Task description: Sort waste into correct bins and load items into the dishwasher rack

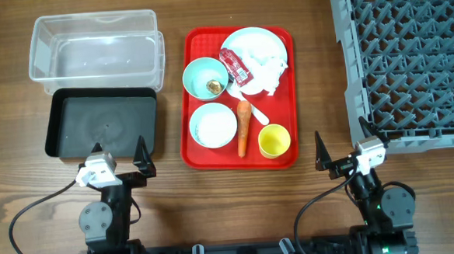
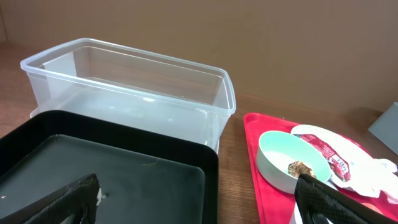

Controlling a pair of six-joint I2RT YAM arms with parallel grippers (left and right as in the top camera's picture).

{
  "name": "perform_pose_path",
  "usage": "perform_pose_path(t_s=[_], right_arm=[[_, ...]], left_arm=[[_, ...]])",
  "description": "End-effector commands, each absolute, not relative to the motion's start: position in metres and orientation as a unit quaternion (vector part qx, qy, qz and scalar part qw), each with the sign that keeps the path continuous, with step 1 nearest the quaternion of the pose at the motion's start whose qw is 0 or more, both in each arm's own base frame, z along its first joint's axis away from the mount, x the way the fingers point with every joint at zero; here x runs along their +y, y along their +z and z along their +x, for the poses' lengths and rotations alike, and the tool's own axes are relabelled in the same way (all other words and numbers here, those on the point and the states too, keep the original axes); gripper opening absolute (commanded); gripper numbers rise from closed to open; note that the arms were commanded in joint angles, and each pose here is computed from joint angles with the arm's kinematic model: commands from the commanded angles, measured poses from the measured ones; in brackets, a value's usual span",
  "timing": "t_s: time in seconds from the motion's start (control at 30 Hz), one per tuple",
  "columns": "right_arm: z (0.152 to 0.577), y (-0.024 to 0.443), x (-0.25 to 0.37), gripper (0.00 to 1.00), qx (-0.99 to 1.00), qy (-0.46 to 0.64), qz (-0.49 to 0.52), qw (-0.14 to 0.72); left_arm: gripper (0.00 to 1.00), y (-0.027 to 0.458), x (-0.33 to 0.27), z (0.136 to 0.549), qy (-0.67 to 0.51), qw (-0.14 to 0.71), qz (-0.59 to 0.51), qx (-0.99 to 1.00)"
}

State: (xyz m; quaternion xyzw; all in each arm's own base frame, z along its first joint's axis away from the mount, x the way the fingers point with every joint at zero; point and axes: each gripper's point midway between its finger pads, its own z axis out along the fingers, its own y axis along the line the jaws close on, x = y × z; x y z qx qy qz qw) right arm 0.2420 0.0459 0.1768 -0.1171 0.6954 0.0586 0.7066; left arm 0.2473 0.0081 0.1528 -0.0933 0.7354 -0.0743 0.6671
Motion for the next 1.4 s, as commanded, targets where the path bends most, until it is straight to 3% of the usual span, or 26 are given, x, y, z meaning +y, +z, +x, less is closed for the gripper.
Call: perform_pose_path(t_s=[0.0, 1.13, 1.37], right_arm=[[0.242, 0.178, 0.045, 1.00, 0.693, 0.059, -0.113, 0.709], [0.242, 0.178, 0.045, 1.00, 0.693, 0.057, -0.113, 0.710], [0.242, 0.179, 0.045, 1.00, 0.693, 0.058, -0.112, 0.710]], left_arm=[[1.00, 0.148, 0.011, 0.247, -0.070, 0.663, -0.099, 0.739], [1.00, 0.148, 0.011, 0.247, -0.070, 0.663, -0.099, 0.739], [1.00, 0.178, 0.009, 0.249, -0.077, 0.706, -0.088, 0.699]])
